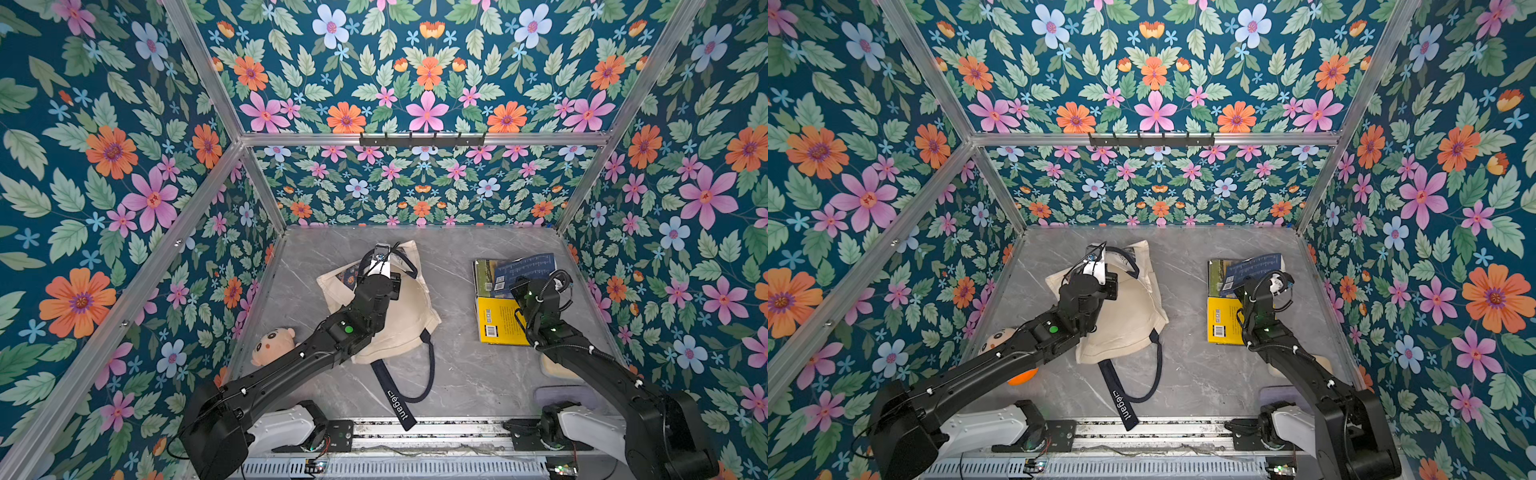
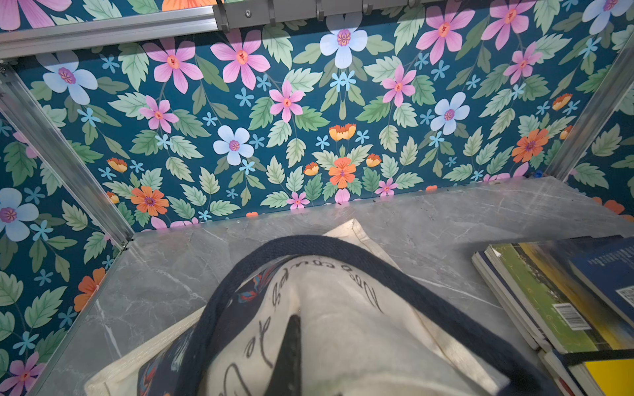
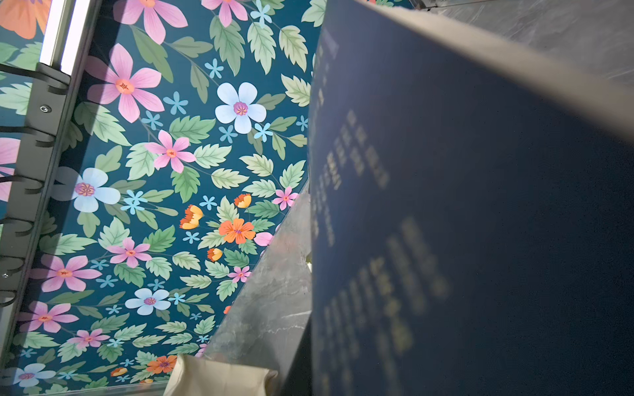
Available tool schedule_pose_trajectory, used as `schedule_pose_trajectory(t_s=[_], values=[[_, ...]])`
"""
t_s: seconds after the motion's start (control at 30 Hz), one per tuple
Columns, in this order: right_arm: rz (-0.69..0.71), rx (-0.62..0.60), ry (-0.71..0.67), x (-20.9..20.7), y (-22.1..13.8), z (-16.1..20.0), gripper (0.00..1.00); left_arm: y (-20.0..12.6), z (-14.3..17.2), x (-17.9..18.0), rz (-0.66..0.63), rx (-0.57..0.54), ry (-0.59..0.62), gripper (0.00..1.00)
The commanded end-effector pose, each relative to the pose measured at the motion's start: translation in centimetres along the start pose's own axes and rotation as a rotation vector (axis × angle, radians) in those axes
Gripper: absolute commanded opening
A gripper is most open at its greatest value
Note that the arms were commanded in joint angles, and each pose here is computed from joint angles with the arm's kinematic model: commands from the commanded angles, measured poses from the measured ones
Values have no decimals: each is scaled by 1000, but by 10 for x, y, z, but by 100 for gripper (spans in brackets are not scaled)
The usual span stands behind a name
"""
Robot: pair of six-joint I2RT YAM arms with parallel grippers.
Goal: Take out the books from the canvas bag
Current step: Place the book on the book.
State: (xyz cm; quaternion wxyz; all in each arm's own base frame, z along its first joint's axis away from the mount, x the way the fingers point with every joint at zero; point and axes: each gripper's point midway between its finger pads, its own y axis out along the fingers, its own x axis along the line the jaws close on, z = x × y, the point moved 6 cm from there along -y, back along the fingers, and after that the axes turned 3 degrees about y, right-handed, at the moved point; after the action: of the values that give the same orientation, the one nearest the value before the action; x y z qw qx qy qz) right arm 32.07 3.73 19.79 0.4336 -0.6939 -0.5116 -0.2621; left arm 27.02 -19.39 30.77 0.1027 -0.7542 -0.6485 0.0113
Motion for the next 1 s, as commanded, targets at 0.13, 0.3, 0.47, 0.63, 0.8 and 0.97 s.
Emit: schedule_pose_trajectory(t_s=[0.13,0.3,0.47,0.63,0.8,0.97], values=[[-37,-12,80,4,28,3,0,-3,-11,1,12,-47,-49,0],[-9,18,122,-8,50,14,0,-4,-13,2,14,-54,-56,0],[16,48,155,-20,59,24,0,-6,-14,2,20,-57,-58,0],[67,97,201,-34,64,33,0,-6,-15,2,24,-58,-58,0],[68,165,229,-39,65,35,7,-6,-14,2,24,-56,-55,0],[98,202,229,-44,59,30,16,-5,-14,2,25,-55,-53,0]])
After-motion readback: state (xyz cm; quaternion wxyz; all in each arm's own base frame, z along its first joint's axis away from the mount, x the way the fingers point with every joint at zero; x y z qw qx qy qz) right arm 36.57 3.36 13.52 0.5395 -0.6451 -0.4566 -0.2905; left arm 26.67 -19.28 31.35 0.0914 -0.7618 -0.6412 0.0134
